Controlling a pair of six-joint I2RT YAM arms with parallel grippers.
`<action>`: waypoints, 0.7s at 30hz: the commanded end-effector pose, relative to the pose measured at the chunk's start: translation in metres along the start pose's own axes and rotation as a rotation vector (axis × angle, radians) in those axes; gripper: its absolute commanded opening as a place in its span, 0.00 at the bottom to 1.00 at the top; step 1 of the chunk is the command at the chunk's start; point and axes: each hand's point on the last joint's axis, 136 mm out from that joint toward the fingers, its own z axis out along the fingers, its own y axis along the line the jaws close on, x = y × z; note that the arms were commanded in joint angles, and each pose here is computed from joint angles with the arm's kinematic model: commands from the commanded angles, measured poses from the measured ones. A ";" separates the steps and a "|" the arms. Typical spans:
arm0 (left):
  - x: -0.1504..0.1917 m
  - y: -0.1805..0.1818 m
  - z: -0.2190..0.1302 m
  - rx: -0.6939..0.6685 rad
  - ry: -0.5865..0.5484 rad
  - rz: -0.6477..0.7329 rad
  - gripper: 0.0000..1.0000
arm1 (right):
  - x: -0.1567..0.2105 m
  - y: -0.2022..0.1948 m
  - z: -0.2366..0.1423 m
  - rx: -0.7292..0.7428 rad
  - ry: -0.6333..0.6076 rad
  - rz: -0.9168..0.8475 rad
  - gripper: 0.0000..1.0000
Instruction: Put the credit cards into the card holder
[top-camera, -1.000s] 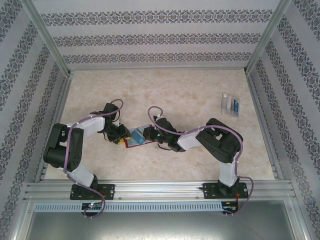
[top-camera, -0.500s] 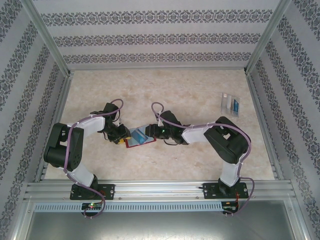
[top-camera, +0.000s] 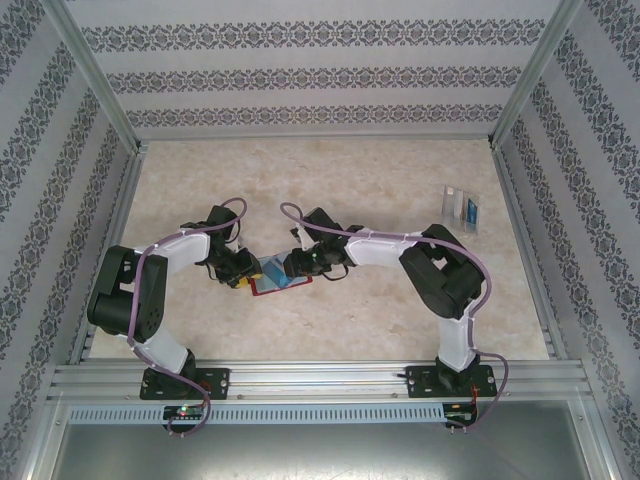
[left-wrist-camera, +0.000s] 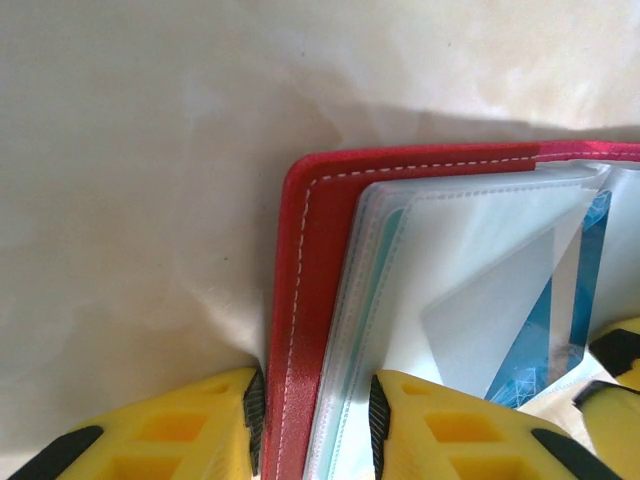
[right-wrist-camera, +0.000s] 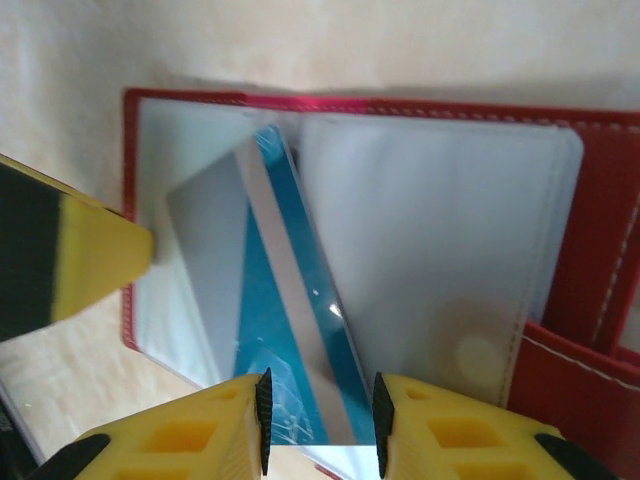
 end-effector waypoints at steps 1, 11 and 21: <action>0.009 0.004 0.003 -0.011 0.025 0.006 0.35 | 0.016 -0.011 0.003 0.051 0.091 0.005 0.35; 0.013 0.008 0.009 -0.016 0.048 -0.006 0.34 | 0.023 0.016 0.016 -0.066 0.157 0.088 0.33; 0.015 0.012 0.011 -0.025 0.050 -0.006 0.32 | 0.004 0.026 0.007 -0.138 0.111 0.118 0.10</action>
